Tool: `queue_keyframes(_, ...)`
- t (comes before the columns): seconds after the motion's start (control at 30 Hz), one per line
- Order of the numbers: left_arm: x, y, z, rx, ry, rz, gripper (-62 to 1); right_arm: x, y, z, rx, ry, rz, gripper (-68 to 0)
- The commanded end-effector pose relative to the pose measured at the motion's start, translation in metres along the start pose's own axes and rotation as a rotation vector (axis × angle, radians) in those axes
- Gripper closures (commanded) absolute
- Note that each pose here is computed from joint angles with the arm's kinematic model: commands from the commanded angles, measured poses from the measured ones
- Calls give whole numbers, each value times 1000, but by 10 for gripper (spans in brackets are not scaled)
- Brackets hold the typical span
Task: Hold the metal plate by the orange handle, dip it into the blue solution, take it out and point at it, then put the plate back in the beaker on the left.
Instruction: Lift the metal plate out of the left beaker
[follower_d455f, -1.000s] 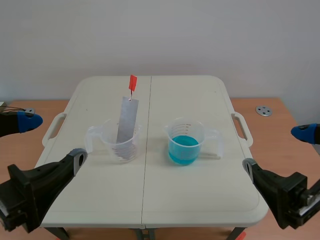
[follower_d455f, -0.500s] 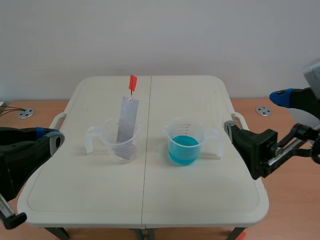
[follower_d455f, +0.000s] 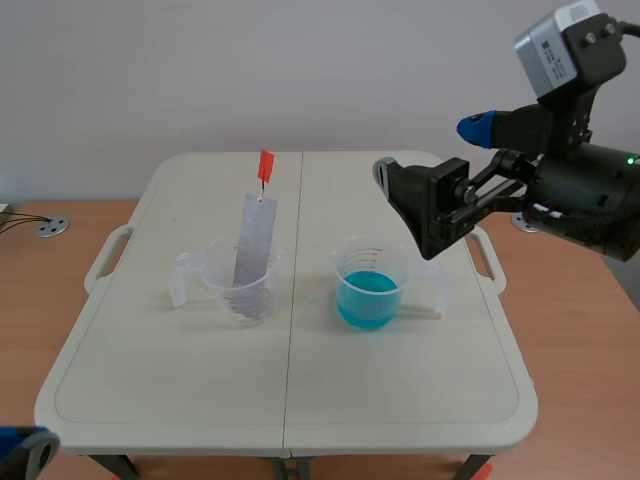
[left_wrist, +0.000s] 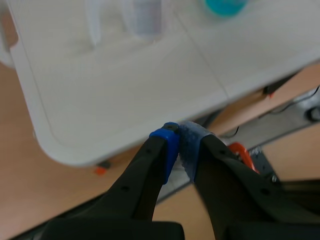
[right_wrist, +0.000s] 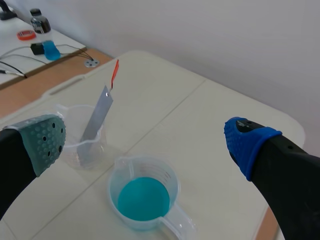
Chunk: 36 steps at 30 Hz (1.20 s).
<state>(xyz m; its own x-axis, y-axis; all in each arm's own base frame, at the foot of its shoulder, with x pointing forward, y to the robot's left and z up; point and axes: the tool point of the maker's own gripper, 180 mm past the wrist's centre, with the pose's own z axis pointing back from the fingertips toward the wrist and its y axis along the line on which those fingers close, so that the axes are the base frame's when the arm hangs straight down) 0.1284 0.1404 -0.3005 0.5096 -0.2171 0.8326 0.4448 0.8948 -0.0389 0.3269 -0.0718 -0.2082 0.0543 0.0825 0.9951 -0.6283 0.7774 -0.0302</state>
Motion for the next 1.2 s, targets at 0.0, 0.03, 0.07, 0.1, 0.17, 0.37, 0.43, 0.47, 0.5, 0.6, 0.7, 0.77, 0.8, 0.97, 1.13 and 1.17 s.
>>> queue_keyframes(0.0,-6,-2,6,1,23,-15,-16,11,-7,-7,-5,-39,-14,-663)
queue_keyframes(0.03,-14,-4,10,1,52,-26,-16,12,-8,-12,-1,-40,-23,-663)
queue_keyframes(0.07,-20,-6,14,1,77,-33,-16,12,-8,-18,5,-41,-33,-663)
queue_keyframes(0.1,-27,-8,18,-2,108,-42,-16,11,-8,-23,17,-40,-38,-663)
queue_keyframes(0.17,-41,-12,25,-12,169,-50,-16,8,-6,-35,40,-28,-54,-663)
queue_keyframes(0.37,-72,-10,36,-5,285,-37,-16,-4,-1,-70,87,-5,-116,-663)
queue_keyframes(0.43,-77,-9,38,-2,300,-35,-16,-7,3,-80,109,8,-128,-663)
queue_keyframes(0.47,-79,-8,38,-1,305,-34,-16,-8,4,-85,117,14,-133,-663)
queue_keyframes(0.5,-80,-8,39,0,310,-34,-16,-8,5,-91,124,18,-135,-663)
queue_keyframes(0.6,-84,-8,40,0,334,-33,-16,-7,12,-104,155,20,-141,-663)
queue_keyframes(0.7,-85,-8,40,0,339,-33,-16,-6,17,-118,174,32,-146,-663)
queue_keyframes(0.77,-85,-8,40,0,339,-33,-16,-6,22,-127,188,45,-150,-663)
queue_keyframes(0.8,-85,-8,40,0,339,-33,-16,-7,24,-131,195,53,-152,-663)
queue_keyframes(0.97,-85,-8,40,0,339,-33,-16,-12,40,-151,233,100,-149,-663)
queue_keyframes(1.13,-85,-8,40,0,338,-33,-16,-10,52,-167,257,109,-165,-663)
queue_keyframes(1.17,-85,-8,40,0,338,-33,-16,-10,54,-170,261,113,-169,-663)
